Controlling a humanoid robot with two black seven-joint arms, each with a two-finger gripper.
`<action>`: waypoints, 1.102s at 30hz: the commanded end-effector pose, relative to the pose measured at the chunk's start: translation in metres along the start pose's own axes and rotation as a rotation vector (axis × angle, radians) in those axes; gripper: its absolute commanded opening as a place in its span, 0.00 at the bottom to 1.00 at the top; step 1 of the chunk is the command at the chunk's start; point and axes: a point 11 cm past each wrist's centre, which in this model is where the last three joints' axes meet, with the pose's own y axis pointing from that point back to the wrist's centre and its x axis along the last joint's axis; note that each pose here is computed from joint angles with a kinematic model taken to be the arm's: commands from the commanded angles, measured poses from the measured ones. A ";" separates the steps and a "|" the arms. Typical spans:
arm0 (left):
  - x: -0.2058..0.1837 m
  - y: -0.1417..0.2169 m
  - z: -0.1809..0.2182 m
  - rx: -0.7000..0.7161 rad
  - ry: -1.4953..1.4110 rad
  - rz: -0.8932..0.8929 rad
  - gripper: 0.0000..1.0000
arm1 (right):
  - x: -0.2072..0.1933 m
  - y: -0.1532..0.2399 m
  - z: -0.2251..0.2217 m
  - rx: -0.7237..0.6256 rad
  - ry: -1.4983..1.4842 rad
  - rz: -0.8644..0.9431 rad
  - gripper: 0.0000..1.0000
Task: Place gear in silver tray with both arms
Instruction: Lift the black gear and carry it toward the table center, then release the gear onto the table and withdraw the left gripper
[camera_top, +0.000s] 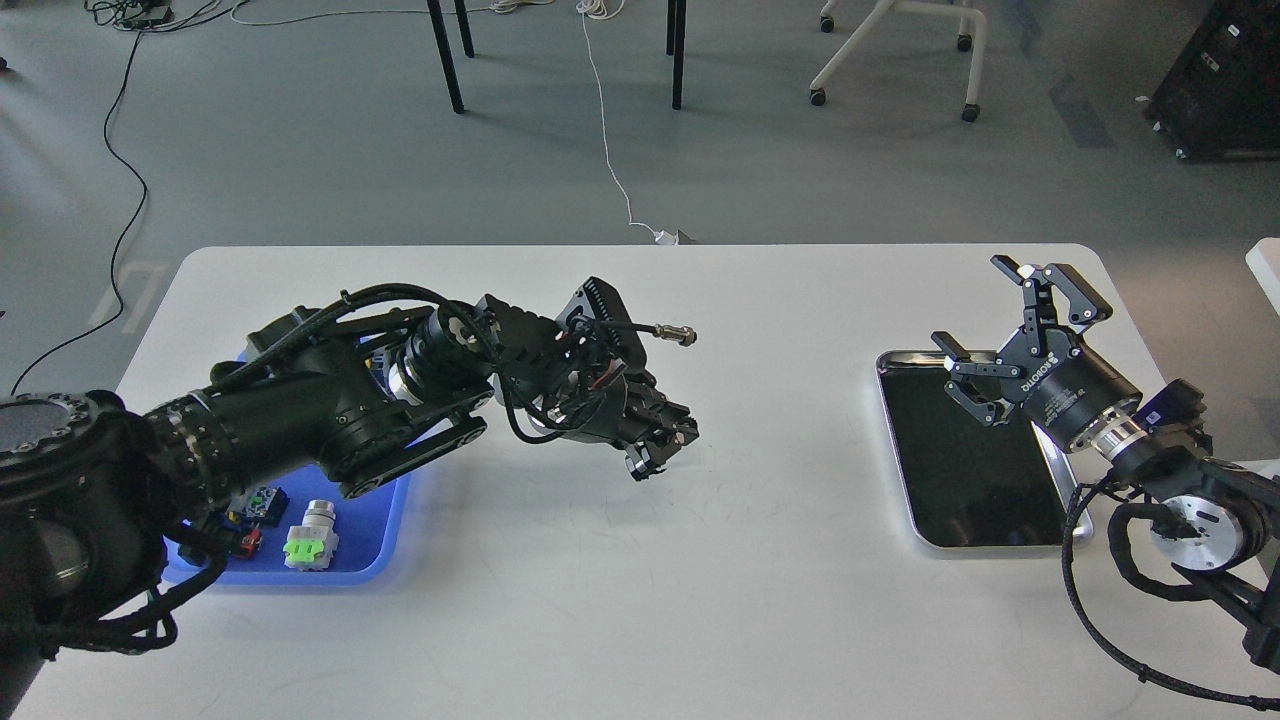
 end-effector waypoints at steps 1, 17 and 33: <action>0.001 -0.011 0.008 -0.016 -0.002 -0.009 0.21 | 0.003 0.003 -0.003 0.001 0.007 0.007 0.99; -0.012 -0.025 0.008 -0.005 0.033 -0.032 0.38 | 0.005 0.006 -0.003 -0.003 0.009 0.012 0.99; 0.057 0.054 -0.038 -0.050 0.440 0.441 0.98 | -0.005 0.002 -0.004 -0.022 0.035 -0.033 0.99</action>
